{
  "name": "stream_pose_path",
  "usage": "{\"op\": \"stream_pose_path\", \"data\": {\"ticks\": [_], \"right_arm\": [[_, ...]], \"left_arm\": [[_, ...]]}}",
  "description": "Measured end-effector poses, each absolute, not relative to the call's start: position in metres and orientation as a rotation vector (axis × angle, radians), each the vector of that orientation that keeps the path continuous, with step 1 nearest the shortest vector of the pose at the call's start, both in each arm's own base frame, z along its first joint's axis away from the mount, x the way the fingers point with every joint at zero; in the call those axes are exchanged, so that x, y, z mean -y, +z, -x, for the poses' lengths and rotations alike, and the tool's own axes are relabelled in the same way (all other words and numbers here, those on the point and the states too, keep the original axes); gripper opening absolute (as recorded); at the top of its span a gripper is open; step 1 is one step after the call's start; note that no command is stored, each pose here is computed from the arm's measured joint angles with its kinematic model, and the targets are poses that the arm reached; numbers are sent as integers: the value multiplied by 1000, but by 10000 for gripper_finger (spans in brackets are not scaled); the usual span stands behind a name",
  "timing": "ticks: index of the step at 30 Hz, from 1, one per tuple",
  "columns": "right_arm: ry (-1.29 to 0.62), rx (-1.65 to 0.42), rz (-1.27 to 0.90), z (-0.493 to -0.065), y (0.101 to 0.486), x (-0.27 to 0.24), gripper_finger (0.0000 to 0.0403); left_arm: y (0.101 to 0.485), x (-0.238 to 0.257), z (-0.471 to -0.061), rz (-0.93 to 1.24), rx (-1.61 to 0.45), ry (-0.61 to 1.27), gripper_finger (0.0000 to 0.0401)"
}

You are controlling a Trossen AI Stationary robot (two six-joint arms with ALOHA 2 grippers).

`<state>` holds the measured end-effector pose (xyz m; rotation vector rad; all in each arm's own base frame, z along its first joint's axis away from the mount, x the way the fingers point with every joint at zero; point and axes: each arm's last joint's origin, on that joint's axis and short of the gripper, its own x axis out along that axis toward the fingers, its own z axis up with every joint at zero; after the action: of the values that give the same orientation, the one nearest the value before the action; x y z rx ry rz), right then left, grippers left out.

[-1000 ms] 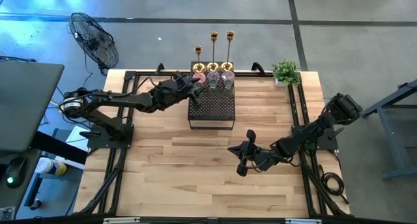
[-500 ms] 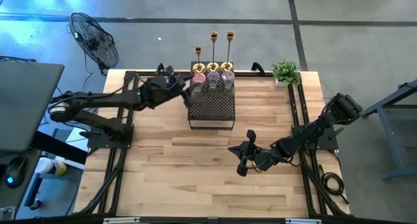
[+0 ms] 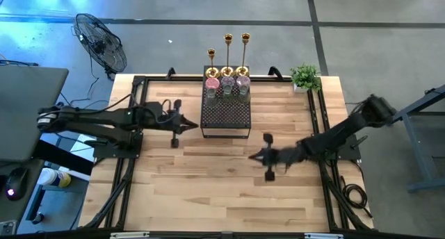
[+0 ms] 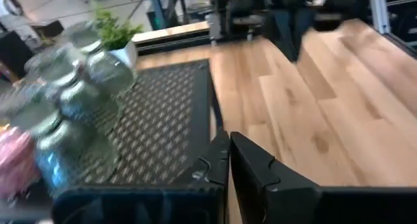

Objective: Pick & Place candle stick holders
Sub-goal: Return to Home Position

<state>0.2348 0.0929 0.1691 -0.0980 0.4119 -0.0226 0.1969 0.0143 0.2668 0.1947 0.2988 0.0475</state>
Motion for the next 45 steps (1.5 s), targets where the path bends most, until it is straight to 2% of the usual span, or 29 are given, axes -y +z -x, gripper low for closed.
{"op": "stream_pose_path", "data": {"ticks": [7, 14, 20, 30, 37, 45], "right_arm": [[-17, -159, 61, -189, 173, -27, 0], [-99, -12, 60, -143, 163, 3, 0], [-182, -28, 54, -128, 166, 12, 0], [-324, -2, 68, -111, 170, 19, 0], [-373, -21, 19, -105, 167, 23, 0], [-547, -26, -59, -103, 164, 29, 0]], "left_arm": [[247, -29, -161, -158, -253, 117, 2], [229, -42, -129, -138, -139, 188, 3], [208, -49, -108, -96, -100, 302, 3], [173, -47, -86, -32, 26, 384, 3], [174, -45, -85, -37, 54, 337, 3], [172, -45, -86, 13, 49, 327, 3]]}}
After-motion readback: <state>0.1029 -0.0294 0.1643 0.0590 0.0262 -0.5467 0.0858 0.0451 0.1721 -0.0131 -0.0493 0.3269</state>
